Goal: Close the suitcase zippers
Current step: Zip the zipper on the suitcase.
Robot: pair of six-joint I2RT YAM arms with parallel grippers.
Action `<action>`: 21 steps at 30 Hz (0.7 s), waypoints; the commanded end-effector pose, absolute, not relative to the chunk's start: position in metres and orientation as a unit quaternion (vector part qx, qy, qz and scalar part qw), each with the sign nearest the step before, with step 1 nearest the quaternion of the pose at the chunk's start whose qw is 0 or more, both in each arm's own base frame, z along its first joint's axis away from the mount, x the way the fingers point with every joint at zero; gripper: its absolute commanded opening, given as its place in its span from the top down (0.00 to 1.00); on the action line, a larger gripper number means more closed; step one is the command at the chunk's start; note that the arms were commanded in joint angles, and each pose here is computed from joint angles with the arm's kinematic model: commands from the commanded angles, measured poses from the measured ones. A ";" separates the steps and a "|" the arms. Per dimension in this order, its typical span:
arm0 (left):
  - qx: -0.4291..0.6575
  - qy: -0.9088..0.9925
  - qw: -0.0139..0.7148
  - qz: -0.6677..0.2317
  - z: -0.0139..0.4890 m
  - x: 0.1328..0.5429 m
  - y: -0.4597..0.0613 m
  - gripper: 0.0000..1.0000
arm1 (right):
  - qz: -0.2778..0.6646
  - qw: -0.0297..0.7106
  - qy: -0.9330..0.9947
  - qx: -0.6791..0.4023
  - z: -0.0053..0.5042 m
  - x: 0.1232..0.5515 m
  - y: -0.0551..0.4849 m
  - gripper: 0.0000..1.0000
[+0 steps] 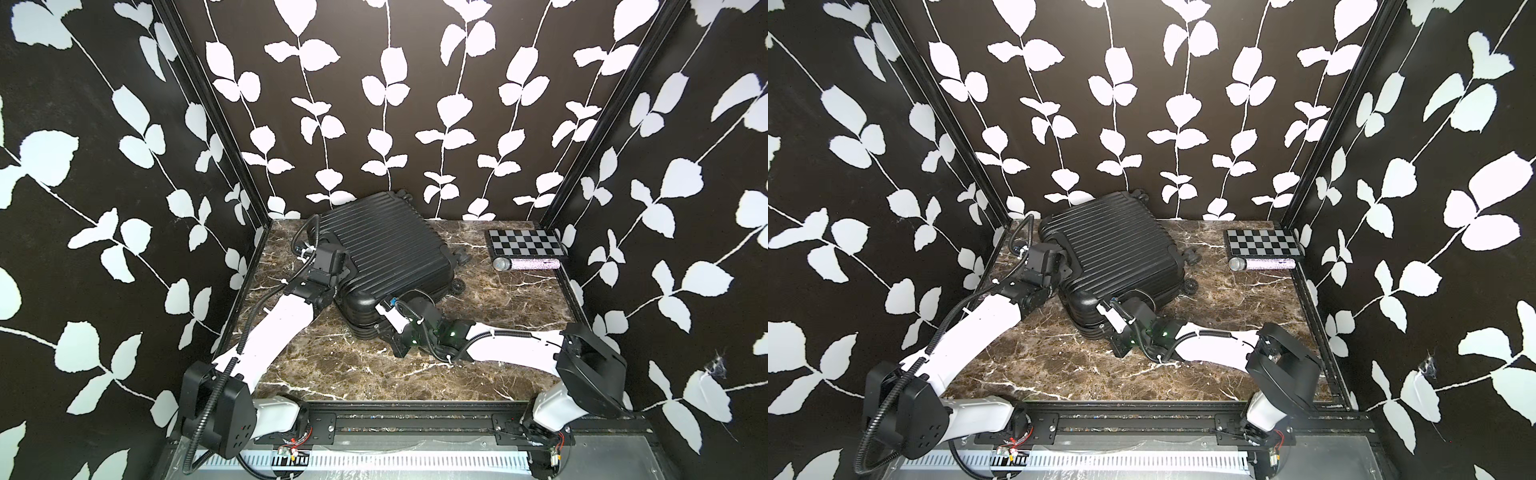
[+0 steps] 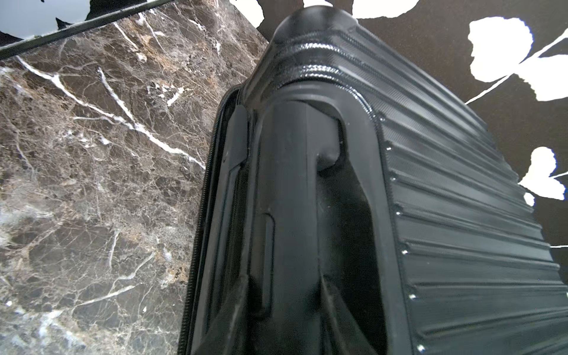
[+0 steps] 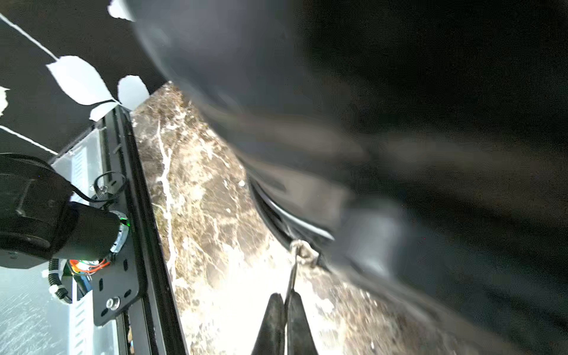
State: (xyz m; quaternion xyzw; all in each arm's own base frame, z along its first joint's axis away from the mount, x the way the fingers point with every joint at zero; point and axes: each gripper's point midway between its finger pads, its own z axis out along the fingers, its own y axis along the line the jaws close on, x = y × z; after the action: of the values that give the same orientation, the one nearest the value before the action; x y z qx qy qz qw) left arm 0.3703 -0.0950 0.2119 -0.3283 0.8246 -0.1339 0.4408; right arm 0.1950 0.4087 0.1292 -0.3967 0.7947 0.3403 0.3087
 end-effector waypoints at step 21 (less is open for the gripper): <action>-0.185 0.858 0.444 -0.179 0.272 0.346 -0.140 0.18 | 0.316 0.369 0.823 -0.293 0.123 0.238 0.348 1.00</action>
State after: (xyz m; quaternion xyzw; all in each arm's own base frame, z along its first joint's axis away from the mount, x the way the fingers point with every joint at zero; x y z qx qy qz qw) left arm 0.3561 -0.1243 0.2343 -0.2512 0.8525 -0.1488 0.4335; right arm 0.2180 0.3708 0.1184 -0.3337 0.8150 0.3267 0.3432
